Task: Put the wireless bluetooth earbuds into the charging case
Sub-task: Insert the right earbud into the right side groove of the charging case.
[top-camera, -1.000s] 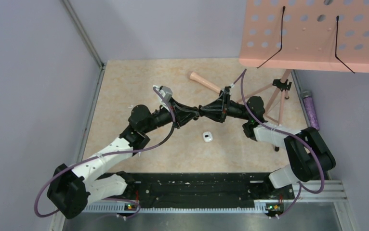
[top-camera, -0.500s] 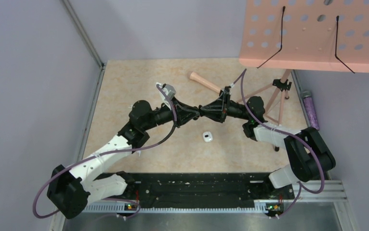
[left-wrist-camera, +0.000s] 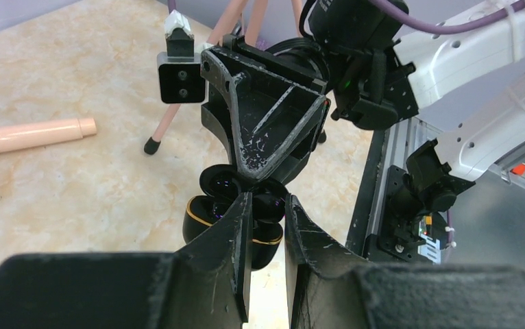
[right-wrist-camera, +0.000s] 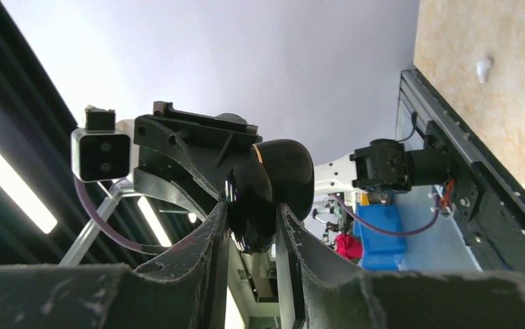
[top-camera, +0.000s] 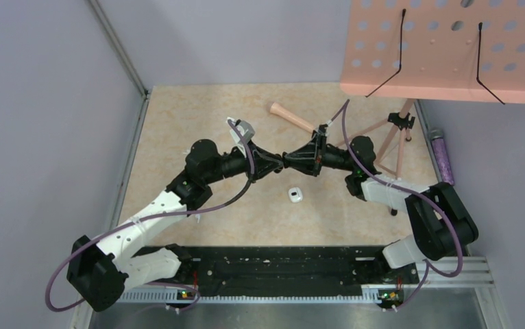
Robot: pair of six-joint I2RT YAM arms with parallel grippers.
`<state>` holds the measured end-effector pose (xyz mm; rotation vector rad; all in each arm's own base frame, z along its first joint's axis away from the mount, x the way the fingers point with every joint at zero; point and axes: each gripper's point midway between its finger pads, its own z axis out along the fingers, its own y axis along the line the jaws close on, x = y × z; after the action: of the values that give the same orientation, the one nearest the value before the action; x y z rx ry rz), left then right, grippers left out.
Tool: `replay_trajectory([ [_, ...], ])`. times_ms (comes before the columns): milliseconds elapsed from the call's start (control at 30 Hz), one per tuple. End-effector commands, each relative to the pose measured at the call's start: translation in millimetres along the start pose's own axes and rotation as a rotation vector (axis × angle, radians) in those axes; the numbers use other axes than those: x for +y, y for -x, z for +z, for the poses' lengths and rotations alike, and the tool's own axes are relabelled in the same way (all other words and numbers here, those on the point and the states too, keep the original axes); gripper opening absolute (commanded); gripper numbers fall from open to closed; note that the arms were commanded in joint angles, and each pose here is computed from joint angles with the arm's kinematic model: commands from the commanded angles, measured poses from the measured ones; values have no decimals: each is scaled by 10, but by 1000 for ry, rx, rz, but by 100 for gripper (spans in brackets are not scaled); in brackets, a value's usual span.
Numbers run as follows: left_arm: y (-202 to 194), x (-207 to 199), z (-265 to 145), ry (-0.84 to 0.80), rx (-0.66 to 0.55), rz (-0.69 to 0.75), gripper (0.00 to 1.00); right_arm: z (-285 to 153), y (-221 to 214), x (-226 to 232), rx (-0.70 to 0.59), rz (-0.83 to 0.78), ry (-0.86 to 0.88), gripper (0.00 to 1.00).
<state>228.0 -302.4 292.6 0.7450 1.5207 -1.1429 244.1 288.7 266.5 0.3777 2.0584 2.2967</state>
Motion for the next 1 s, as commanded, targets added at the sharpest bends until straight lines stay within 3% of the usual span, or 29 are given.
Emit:
replay_trajectory([
  [0,46,-125,7,-59,28,40,5,4,42,163,-30,-75,-23,0],
  [133,33,-147,9,-73,40,47,4,13,76,128,-50,-124,-100,0],
  [533,-20,-210,-9,-106,72,50,4,10,69,185,-54,-132,-95,0],
  [967,-92,-215,-44,-110,106,60,3,-31,50,308,-58,-115,-2,0],
])
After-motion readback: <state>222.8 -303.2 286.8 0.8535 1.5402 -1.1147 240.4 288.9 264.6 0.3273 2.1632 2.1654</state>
